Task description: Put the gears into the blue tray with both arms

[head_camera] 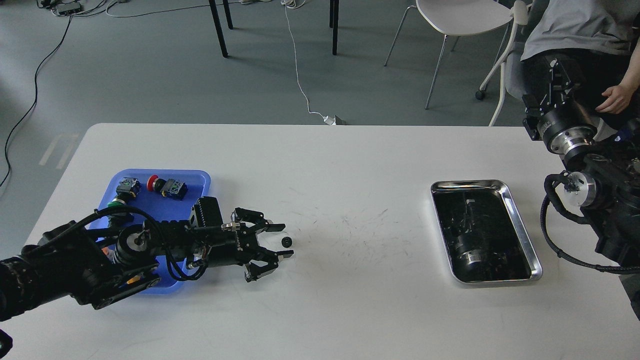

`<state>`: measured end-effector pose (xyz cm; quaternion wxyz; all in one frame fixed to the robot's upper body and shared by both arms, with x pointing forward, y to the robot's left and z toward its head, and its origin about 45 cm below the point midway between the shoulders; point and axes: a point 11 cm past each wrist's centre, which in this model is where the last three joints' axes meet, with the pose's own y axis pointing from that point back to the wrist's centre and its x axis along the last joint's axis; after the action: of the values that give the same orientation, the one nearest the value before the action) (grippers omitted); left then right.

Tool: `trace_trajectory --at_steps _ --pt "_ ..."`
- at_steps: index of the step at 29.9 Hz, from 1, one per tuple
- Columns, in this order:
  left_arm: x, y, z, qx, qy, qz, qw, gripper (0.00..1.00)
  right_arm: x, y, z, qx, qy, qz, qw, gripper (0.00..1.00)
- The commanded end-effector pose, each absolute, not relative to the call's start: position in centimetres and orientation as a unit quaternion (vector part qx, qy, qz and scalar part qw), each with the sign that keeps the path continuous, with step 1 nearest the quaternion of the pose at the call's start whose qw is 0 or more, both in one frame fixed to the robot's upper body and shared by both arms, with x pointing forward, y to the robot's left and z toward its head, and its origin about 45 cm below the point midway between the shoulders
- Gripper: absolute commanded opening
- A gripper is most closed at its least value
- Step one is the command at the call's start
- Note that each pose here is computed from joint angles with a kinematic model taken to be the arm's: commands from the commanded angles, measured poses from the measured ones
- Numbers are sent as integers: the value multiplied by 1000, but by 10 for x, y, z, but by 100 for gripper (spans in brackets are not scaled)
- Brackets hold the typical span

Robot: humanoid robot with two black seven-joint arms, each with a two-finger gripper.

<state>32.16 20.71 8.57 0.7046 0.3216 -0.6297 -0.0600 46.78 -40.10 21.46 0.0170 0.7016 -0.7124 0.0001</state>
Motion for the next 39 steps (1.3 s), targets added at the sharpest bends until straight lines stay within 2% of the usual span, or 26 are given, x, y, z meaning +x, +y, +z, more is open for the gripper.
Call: trace_trajectory --at_steps 1,10,12,17,23,27,28,33,35,39 --pt "323 204 84 321 -632 -58 703 59 467 -401 213 704 -710 2 25 94" --pt "322 206 77 322 -636 -59 699 56 466 -399 209 707 -707 3 33 94" --pt "322 208 77 321 -639 -60 696 51 465 -401 209 705 -709 3 35 94" --pt "316 208 72 318 -638 -66 698 49 465 -404 207 700 -713 4 40 94" --pt "317 209 72 320 -639 -67 697 43 464 -406 205 699 -713 4 42 94" --pt "318 206 70 321 -638 -66 696 37 464 -406 205 699 -713 4 42 94" --pt "320 207 69 324 -639 -67 694 32 465 -405 206 700 -713 4 41 94" --pt "321 207 66 329 -638 -68 693 27 464 -406 205 699 -714 3 42 94" --pt "322 208 66 330 -638 -67 693 19 463 -406 203 699 -714 2 44 94" --pt "323 210 66 333 -637 -66 692 13 462 -407 202 699 -714 1 45 94"
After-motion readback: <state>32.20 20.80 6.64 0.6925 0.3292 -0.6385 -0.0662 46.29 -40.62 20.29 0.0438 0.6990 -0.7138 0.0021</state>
